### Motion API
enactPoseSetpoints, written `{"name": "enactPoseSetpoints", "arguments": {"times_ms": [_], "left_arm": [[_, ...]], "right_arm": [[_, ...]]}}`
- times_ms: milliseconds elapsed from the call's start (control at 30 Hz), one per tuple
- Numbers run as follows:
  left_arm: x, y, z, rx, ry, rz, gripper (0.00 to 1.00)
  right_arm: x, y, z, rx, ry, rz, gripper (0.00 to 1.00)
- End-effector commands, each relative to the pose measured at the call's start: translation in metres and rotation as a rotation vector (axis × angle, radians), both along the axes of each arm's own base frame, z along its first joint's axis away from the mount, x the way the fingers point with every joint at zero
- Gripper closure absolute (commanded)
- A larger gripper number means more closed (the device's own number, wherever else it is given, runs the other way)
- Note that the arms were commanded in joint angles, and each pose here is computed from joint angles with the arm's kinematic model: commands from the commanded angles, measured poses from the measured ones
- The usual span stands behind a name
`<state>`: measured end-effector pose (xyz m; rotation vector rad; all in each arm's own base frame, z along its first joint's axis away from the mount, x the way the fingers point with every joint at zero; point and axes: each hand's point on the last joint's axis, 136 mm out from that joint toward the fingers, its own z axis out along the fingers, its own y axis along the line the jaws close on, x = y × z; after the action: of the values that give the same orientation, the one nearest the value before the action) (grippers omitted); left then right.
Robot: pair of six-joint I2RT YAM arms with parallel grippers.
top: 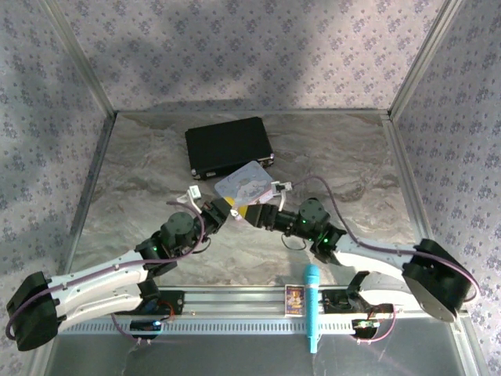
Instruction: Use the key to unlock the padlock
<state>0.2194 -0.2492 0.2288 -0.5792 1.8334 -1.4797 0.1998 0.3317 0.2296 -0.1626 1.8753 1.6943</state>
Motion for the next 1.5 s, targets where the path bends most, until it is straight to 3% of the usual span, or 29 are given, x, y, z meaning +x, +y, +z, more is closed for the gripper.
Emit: {"name": "enactPoseSetpoints", "arguments": {"times_ms": [0,333,633,700,1067,1233,1467], "left_arm": [[0.004,0.01,0.025,-0.1,-0.055,0.049,1.0],[0.002,0.014,0.025,-0.109,-0.059,0.057,1.0],[0.003,0.018,0.025,-0.106,-0.054,0.071,1.0],[0.003,0.018,0.025,-0.106,-0.053,0.073,1.0],[0.003,0.021,0.025,-0.105,-0.051,0.084,1.0],[0.003,0.02,0.025,-0.109,-0.048,0.078,1.0],[0.002,0.018,0.022,-0.117,-0.04,0.066,1.0]], "right_arm": [[-0.001,0.012,0.031,0.113,-0.016,0.04,0.32],[-0.006,0.032,0.033,0.173,0.001,0.1,0.63],[-0.008,0.029,0.027,0.179,0.015,0.098,0.73],[-0.009,0.029,0.027,0.18,0.013,0.105,0.82],[-0.014,0.03,0.023,0.175,0.017,0.115,0.8],[-0.013,0.029,0.024,0.178,0.008,0.111,0.85],[-0.011,0.028,0.027,0.186,-0.007,0.1,1.0]]}}
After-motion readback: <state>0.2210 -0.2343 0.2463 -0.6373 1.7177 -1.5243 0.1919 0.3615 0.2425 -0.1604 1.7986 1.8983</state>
